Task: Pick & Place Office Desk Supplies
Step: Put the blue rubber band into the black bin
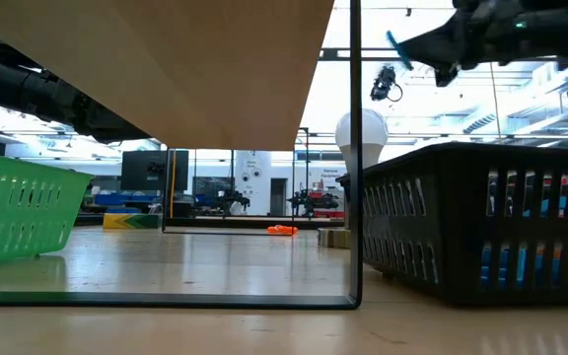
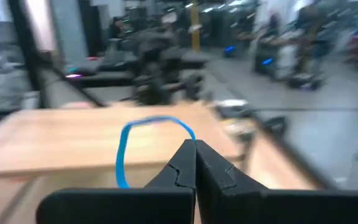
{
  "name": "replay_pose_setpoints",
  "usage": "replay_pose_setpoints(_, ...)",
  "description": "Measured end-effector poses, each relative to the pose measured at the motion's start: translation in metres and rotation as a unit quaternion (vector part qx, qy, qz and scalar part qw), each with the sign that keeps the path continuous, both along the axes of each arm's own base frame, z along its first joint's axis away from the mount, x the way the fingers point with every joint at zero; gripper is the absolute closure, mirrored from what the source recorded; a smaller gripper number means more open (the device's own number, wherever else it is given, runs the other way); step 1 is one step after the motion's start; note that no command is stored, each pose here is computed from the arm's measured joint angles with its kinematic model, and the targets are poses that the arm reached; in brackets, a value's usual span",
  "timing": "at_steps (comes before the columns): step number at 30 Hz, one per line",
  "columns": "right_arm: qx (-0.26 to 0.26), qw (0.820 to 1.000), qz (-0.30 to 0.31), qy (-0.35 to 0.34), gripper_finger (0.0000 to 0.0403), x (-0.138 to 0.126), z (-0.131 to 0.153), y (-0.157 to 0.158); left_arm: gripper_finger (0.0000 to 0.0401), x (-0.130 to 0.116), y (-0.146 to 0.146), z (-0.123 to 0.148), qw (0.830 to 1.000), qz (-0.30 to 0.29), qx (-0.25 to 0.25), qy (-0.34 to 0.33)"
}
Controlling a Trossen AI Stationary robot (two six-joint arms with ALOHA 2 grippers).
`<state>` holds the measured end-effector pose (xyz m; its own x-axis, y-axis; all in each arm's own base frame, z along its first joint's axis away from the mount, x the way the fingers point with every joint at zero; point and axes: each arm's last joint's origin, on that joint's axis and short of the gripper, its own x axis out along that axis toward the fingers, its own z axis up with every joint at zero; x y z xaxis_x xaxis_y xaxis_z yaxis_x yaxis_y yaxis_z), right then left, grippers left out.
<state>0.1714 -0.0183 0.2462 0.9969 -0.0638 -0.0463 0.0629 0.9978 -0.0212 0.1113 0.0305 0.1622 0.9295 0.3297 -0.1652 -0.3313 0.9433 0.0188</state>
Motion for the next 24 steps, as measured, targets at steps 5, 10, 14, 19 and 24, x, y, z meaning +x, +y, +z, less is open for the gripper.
replay_pose_setpoints(5, 0.046, 0.996, 0.067, 0.039, 0.0403, 0.001, -0.010, 0.027, 0.0128, 0.000, 0.000, 0.000, 1.000, 0.000, 0.000, 0.000)
replay_pose_setpoints(10, 0.094, 0.984, 0.138, 0.069, 0.0403, 0.002, -0.017, 0.055, 0.0128, 0.000, 0.000, 0.000, 1.000, 0.000, 0.000, 0.001)
replay_pose_setpoints(14, 0.135, 0.972, 0.160, 0.104, 0.0403, 0.004, -0.026, 0.077, 0.0128, 0.000, 0.000, 0.000, 1.000, 0.000, 0.000, 0.001)
replay_pose_setpoints(19, 0.168, 0.965, 0.154, 0.133, 0.0403, 0.011, -0.041, 0.102, 0.0128, 0.000, 0.000, 0.000, 1.000, 0.000, 0.001, 0.002)
replay_pose_setpoints(24, 0.195, 0.955, 0.161, 0.158, 0.0403, 0.021, -0.061, 0.123, 0.0128, 0.000, 0.000, -0.001, 1.000, 0.000, 0.000, 0.005)
